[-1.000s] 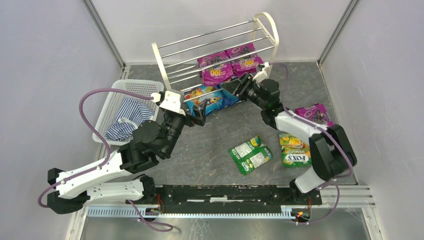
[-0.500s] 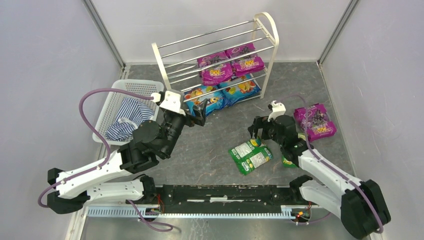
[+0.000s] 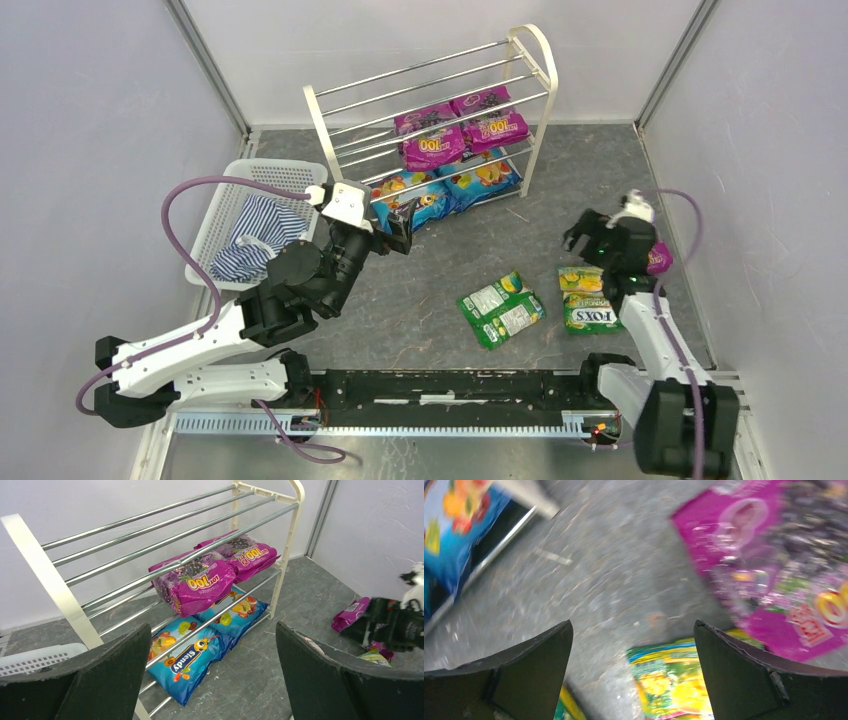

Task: Place and organize the candy bags onto the shelf

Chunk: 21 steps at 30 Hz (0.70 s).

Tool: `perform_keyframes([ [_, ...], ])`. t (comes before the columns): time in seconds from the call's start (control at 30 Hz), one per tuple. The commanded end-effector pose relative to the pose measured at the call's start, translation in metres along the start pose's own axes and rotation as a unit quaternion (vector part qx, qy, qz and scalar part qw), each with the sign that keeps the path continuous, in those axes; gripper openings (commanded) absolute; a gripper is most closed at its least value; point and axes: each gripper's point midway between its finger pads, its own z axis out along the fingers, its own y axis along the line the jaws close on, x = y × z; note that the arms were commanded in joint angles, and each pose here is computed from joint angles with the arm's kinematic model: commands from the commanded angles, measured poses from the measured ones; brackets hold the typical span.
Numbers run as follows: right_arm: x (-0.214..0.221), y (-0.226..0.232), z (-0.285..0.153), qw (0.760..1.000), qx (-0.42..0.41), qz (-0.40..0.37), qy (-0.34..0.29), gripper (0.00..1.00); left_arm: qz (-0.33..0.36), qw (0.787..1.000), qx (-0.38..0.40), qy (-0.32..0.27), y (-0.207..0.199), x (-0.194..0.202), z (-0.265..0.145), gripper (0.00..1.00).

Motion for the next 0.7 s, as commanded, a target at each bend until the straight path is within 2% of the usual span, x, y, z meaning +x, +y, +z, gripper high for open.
perform_keyframes([
  [0.0, -0.008, -0.028, 0.001, 0.986, -0.050, 0.159, -0.019, 0.98, -0.031, 0.999, -0.005, -0.018, 0.004, -0.016, -0.001, 1.00],
  [0.07, -0.006, -0.057, 0.000, 0.978, -0.019, 0.205, -0.027, 0.98, -0.032, 0.999, -0.004, -0.019, 0.004, -0.017, -0.001, 1.00],
  [0.3, 0.008, -0.148, -0.017, 0.949, 0.124, 0.279, -0.079, 0.98, -0.033, 0.999, -0.002, -0.019, 0.003, -0.018, -0.001, 1.00],
  [0.4, 0.010, -0.160, -0.016, 0.939, 0.114, 0.308, -0.105, 0.98, -0.036, 0.999, 0.000, -0.019, 0.003, -0.018, -0.002, 1.00],
  [0.6, 0.011, -0.160, 0.005, 0.942, 0.065, 0.320, -0.084, 0.98, -0.036, 0.999, 0.002, -0.018, 0.001, -0.017, -0.001, 1.00],
  [0.67, 0.011, -0.157, 0.011, 0.942, 0.044, 0.324, -0.080, 0.95, -0.036, 0.999, 0.005, -0.016, -0.001, -0.017, 0.000, 1.00],
])
